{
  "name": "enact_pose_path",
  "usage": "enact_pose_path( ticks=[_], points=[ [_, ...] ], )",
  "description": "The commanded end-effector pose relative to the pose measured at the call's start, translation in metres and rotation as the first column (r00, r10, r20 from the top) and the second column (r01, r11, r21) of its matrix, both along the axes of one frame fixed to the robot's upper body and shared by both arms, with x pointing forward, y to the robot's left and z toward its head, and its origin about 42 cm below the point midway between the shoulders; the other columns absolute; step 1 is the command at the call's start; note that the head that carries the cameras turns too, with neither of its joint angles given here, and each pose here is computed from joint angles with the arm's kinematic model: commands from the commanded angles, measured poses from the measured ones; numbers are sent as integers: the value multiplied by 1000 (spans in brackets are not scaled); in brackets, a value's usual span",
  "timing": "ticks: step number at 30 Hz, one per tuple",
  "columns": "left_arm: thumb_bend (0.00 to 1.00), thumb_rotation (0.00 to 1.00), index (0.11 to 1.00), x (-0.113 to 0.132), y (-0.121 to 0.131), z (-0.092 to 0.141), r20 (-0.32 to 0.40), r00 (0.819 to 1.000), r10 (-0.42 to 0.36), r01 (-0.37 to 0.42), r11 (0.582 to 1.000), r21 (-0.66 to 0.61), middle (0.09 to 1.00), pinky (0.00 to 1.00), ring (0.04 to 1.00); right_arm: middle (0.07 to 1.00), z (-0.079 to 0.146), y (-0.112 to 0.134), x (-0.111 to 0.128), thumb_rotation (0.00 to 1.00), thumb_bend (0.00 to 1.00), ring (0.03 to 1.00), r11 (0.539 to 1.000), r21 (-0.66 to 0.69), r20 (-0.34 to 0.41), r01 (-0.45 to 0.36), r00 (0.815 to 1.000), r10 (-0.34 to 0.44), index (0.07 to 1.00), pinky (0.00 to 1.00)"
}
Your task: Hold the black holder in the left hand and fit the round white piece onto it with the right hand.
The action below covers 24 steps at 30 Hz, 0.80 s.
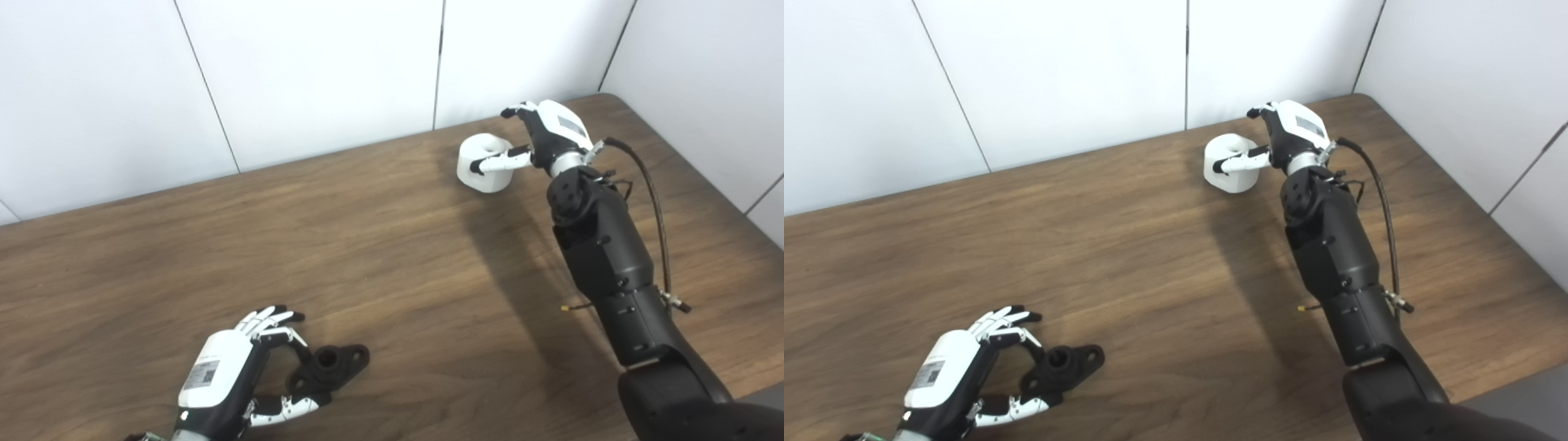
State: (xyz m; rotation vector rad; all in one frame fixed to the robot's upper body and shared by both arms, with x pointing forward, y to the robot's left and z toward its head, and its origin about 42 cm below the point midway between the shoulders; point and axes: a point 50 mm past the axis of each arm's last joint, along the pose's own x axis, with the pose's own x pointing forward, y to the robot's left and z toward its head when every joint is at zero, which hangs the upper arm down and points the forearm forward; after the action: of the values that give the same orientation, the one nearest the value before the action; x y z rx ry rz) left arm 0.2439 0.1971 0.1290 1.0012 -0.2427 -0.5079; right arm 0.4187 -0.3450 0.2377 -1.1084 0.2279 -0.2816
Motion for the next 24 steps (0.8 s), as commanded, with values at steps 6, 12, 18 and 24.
enact_pose_path(
  ticks=[6,12,18,24],
  points=[
    [517,47,489,-15,24,-33,-206,977,55,-29,991,129,826,852,899,932,30,1,15,414,833,965,999,-47,53,-15,998,17,763,796],
    [517,47,489,-15,23,-31,-205,977,61,-36,991,126,826,843,894,923,28,2,20,402,837,961,997,-75,23,-20,999,22,724,789],
    [517,46,489,-13,23,-30,-203,977,64,-38,991,126,826,835,893,906,27,2,22,393,837,953,995,-91,4,-30,1000,31,709,781],
    [517,46,489,-13,22,-29,-206,976,65,-40,992,121,827,836,895,892,26,2,23,383,837,942,995,-96,7,-36,999,37,697,779]
  ],
)
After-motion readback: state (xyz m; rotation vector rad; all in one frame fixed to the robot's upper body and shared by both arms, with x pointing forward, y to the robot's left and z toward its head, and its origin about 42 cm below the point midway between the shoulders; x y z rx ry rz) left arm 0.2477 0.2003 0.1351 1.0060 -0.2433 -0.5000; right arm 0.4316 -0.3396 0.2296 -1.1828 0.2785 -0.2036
